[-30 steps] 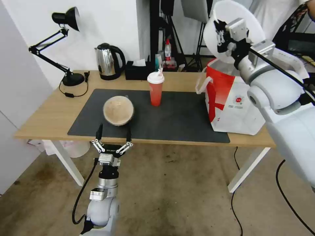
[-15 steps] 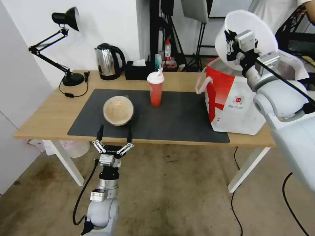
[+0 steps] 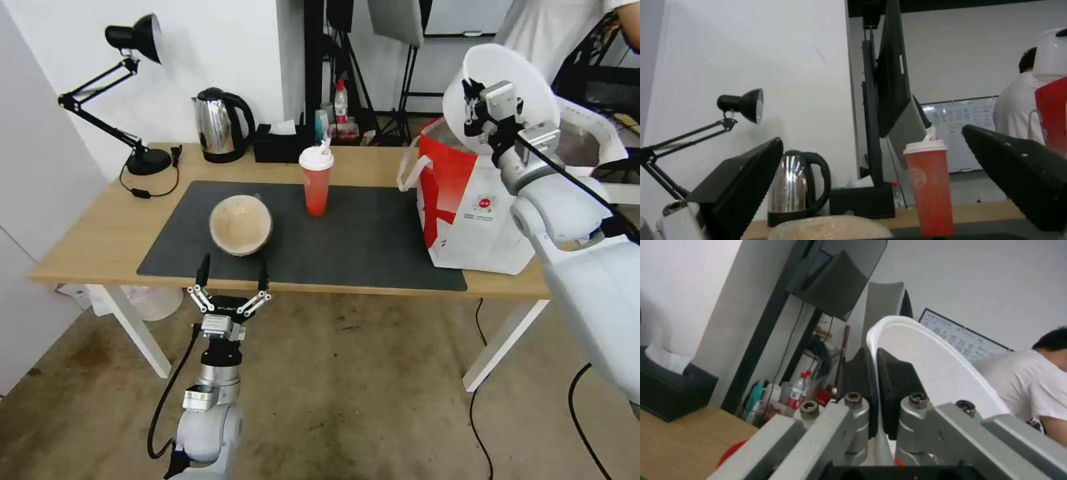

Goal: Pick up the trash from the table and place it into the takeout bag.

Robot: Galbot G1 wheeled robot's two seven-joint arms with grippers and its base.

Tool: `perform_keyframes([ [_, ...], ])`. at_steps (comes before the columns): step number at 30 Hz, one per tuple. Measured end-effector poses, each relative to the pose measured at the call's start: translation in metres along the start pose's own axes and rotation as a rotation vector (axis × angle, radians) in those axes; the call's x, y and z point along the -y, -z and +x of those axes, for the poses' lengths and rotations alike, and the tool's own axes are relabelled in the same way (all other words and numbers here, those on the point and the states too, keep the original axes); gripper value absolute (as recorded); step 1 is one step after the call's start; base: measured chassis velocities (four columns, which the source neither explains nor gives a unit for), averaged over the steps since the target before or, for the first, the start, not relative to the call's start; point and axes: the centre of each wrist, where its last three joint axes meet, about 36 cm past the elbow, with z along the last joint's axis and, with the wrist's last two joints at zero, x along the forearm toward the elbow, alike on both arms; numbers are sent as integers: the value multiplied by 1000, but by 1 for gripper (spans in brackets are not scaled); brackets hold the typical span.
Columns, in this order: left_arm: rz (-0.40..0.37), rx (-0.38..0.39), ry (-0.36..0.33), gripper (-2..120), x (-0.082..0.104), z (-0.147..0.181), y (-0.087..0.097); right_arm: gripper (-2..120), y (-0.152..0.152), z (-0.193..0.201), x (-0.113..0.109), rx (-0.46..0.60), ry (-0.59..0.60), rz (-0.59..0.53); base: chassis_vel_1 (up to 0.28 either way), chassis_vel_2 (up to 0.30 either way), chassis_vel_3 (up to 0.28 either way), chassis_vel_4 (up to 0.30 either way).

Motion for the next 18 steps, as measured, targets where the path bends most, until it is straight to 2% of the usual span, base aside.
perform_keyframes([
  [18, -1, -7, 1, 100, -1, 2, -2, 0, -23, -21, 3, -6, -8, -2, 0, 0, 0, 0],
])
